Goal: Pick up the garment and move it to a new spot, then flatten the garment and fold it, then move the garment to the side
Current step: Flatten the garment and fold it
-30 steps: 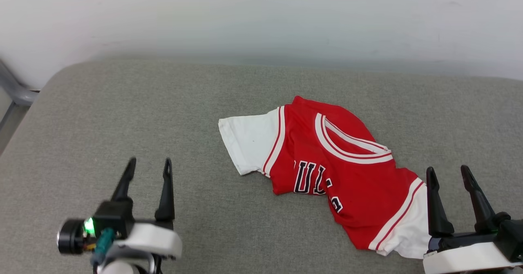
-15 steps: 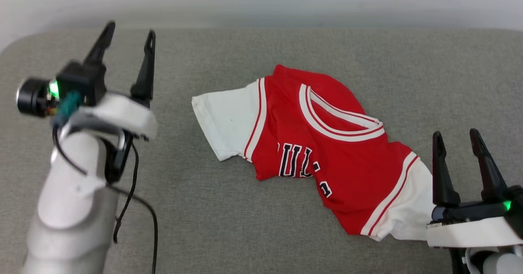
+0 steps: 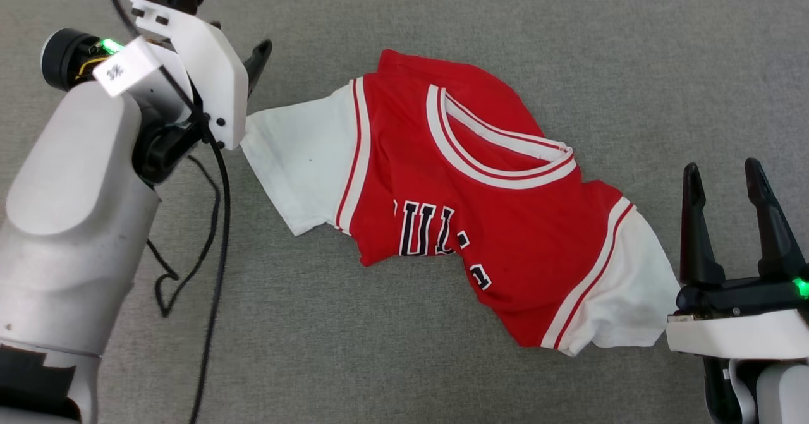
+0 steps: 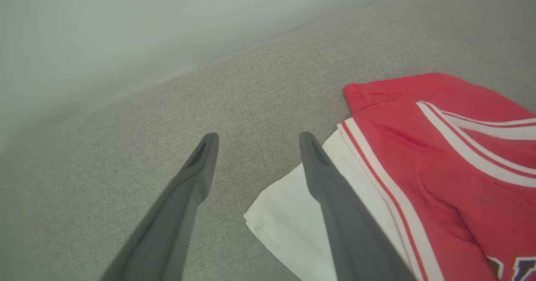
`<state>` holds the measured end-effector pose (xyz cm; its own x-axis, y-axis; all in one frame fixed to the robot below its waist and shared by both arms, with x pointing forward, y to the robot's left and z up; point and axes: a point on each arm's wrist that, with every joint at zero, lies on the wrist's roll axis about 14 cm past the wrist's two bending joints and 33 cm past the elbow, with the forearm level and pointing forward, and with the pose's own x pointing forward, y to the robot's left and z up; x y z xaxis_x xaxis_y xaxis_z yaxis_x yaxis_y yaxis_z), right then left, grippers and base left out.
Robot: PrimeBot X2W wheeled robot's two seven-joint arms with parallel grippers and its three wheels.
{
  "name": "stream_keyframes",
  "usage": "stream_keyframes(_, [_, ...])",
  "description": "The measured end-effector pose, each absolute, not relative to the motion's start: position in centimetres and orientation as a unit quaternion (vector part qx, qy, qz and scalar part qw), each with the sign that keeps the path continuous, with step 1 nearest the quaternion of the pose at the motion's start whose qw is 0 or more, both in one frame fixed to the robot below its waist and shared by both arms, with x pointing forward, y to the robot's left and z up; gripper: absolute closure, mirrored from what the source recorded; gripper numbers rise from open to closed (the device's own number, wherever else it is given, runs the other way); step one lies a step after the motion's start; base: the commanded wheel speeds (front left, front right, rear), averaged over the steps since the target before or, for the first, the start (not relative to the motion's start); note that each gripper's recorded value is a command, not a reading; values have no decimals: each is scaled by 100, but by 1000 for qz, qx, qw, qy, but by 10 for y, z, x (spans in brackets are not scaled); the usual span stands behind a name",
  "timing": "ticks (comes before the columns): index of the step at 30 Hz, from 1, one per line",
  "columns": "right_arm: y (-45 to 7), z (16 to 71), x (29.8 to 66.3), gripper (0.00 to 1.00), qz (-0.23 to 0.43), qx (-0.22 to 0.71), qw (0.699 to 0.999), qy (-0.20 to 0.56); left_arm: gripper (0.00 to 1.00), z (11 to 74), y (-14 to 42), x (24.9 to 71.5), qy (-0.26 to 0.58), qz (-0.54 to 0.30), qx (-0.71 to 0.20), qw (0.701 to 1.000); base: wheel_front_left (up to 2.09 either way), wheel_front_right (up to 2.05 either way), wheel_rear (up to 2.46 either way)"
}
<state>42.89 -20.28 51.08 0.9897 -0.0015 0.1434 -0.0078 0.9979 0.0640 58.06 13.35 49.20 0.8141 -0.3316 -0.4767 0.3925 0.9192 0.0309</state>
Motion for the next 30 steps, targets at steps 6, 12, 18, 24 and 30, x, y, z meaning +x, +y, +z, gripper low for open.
stream_keyframes(6, [-208, 503, 435, 0, -6, 30, 997, -65, 0, 436, 142, 571, 378, -196, 89, 900, 0, 0, 0])
stream_keyframes(12, [-216, 497, 437, 0, -16, 26, 998, -57, 0, 387, 152, 552, 482, -192, 99, 849, 0, 0, 0])
stream_keyframes(18, [-220, 495, 439, 0, -22, 25, 998, -55, 76, 367, 153, 539, 526, -202, 92, 821, 0, 0, 0])
stream_keyframes(24, [-220, 505, 438, 0, -22, 22, 997, -68, 100, 376, 147, 534, 497, -213, 77, 838, 0, 0, 0])
stream_keyframes(30, [-224, 520, 428, 0, -27, 4, 996, -83, 100, 411, 157, 537, 408, -206, 76, 886, 0, 0, 0])
